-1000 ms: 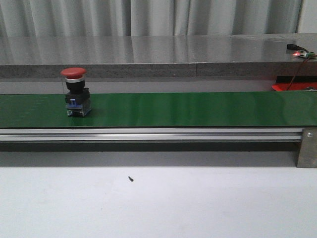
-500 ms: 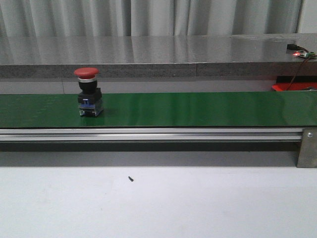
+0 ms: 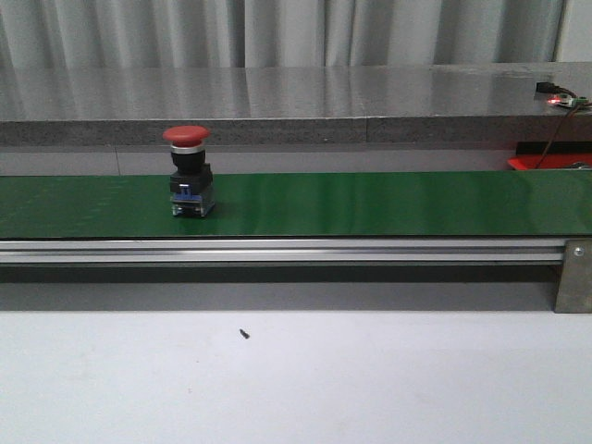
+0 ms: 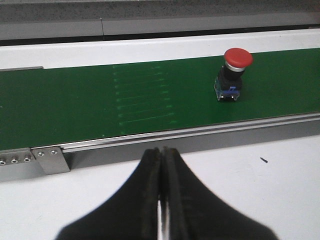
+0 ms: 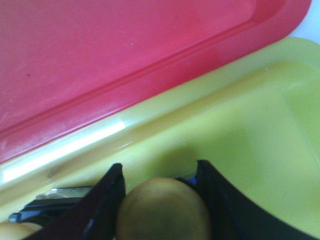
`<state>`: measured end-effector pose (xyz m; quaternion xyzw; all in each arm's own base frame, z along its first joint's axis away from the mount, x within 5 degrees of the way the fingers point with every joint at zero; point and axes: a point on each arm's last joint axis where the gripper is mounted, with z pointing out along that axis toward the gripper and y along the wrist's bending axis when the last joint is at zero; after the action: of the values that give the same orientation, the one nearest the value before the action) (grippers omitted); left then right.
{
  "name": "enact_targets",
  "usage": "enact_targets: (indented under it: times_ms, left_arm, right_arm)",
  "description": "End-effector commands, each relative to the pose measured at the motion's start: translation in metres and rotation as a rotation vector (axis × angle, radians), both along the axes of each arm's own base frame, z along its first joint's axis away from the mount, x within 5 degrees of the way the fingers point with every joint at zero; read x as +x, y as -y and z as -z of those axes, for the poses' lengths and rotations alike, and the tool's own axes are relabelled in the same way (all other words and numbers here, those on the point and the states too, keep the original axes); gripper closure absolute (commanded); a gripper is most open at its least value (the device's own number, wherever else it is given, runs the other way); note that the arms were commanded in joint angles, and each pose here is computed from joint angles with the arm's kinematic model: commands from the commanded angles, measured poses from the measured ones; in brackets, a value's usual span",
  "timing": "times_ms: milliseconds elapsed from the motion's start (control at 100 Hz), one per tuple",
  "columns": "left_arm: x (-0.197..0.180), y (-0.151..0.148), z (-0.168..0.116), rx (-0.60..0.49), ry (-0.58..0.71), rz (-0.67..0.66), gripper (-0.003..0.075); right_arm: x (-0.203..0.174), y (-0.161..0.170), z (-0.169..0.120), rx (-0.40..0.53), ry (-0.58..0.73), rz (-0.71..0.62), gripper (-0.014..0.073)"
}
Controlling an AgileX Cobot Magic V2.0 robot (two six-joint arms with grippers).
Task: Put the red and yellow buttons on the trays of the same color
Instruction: 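Carry the yellow button into the yellow tray and open the right gripper, then move the right gripper back over the red button on the belt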
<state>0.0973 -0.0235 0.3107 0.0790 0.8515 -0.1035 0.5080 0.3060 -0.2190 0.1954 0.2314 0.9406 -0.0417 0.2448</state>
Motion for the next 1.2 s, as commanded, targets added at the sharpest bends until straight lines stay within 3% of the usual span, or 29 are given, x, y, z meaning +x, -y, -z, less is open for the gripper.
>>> enact_targets:
  times_ms: [0,120,200,530,800,980,1190]
  left_arm:
    - [0.002,0.0,-0.014,-0.035,0.082,-0.013,0.074]
    - [0.002,0.0,-0.014,-0.035,0.082,-0.013,0.074]
    - [0.002,0.0,-0.014,-0.035,0.082,-0.013,0.074]
    - [0.002,0.0,-0.014,-0.035,0.082,-0.013,0.074]
    - [0.002,0.0,-0.014,-0.035,0.082,-0.013,0.074]
    - [0.002,0.0,-0.014,-0.035,0.082,-0.013,0.074]
    - [0.002,0.0,-0.014,-0.035,0.082,-0.013,0.074]
  right_arm:
    - [0.002,0.004,-0.025,-0.069,0.085,0.013,0.0359]
    - [0.002,0.004,-0.025,-0.07,0.085,0.013,0.0168]
    - [0.002,0.005,-0.026,-0.074,0.089,0.013,0.0104]
    - [-0.001,0.003,-0.042,-0.113,0.118,0.005,0.0109]
    - [-0.014,-0.014,-0.094,-0.205,0.224,-0.016,0.0109]
    - [-0.017,-0.044,-0.126,-0.244,0.297,-0.085,0.0109]
    - [-0.001,-0.108,-0.143,-0.265,0.324,-0.314,0.0109]
